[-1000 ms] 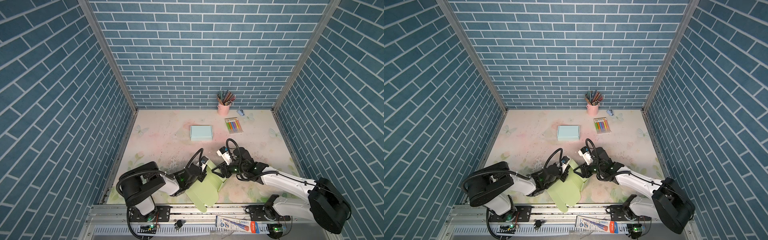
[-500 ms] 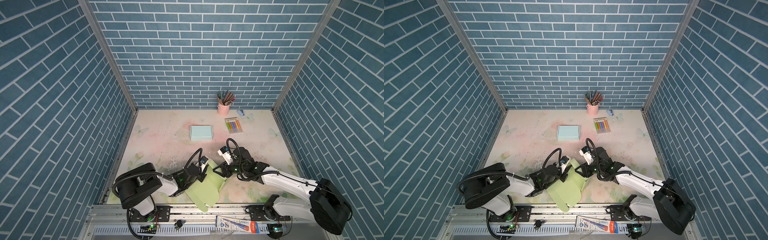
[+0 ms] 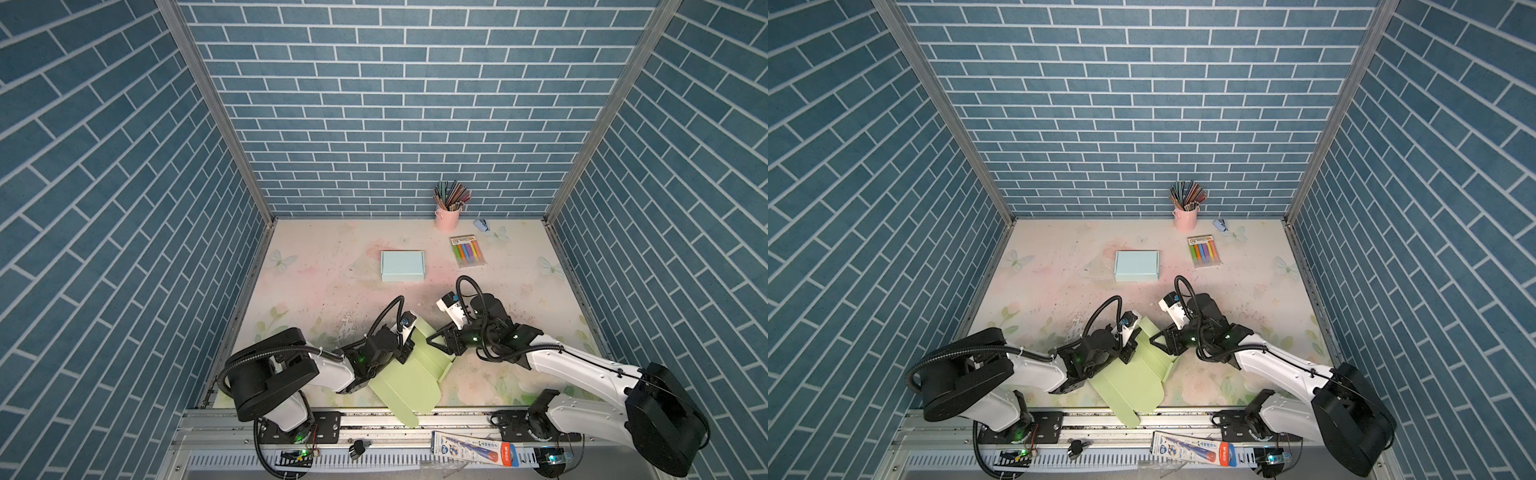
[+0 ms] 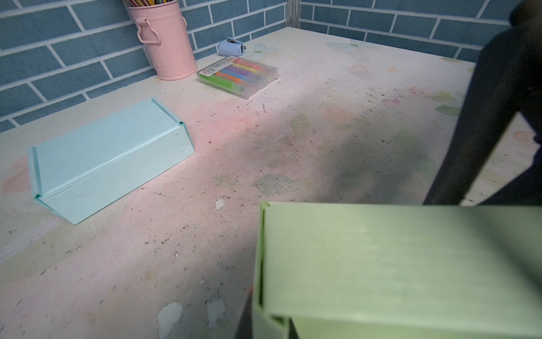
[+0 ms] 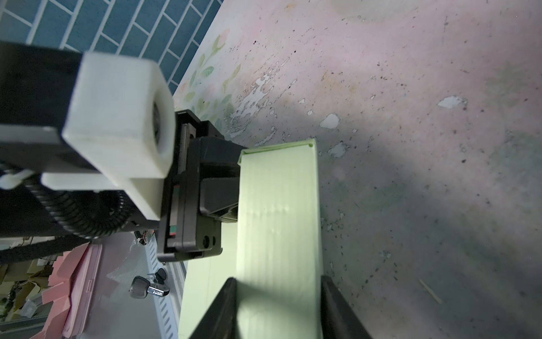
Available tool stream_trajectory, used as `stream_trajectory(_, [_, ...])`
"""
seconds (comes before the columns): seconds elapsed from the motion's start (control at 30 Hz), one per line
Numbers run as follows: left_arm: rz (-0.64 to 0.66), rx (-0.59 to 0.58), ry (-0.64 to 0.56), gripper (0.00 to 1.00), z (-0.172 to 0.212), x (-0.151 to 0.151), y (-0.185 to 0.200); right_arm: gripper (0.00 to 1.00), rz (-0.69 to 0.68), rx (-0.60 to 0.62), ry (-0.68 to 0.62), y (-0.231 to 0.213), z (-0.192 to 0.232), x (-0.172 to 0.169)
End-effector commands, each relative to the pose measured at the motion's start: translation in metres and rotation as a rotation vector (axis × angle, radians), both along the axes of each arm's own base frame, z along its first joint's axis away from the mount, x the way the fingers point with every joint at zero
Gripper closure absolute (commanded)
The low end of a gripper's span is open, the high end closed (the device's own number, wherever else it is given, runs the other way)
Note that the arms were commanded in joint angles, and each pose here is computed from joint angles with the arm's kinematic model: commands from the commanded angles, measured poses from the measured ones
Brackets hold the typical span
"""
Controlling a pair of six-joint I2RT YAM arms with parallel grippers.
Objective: Fold the paper box
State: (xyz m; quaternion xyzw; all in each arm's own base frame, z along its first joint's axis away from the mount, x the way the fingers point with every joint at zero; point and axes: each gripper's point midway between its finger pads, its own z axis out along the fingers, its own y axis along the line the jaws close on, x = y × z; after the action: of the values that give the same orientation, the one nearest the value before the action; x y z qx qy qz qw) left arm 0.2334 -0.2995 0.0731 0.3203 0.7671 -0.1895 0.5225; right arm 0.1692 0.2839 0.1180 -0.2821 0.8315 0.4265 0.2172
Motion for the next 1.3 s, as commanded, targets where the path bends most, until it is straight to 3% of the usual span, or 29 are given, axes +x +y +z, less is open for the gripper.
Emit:
stream_trajectory(0.0, [-0.028,-0.006,-0.005,0.97,0.003,-0.001,-0.01,0.56,0.081,0.098,-0.02,0.014,0.019,-0.01])
stream_trajectory(0.2, [-0.019,0.001,0.003,0.97,-0.001,0.0,-0.009,0.56,0.112,0.158,-0.032,0.018,0.032,-0.018])
stream_trajectory(0.53, [-0.036,0.002,0.026,0.83,-0.007,-0.006,-0.006,0.57,0.036,0.053,-0.021,0.01,0.007,-0.006])
stream_trajectory(0.63, [-0.037,-0.002,0.024,0.77,-0.005,-0.008,-0.005,0.58,0.025,0.047,-0.025,0.009,0.007,-0.004])
stream_trajectory(0.97, [-0.061,0.001,0.028,0.75,0.0,-0.016,-0.002,0.6,0.011,0.024,-0.022,0.007,0.002,-0.001])
stream_trajectory(1.1, [-0.087,0.012,0.036,0.64,0.0,-0.02,-0.003,0.61,0.016,0.026,-0.024,0.008,0.002,-0.001])
stream_trajectory(1.27, [-0.093,0.024,0.029,0.62,0.004,-0.02,-0.003,0.61,0.022,0.026,-0.03,0.007,0.003,-0.002])
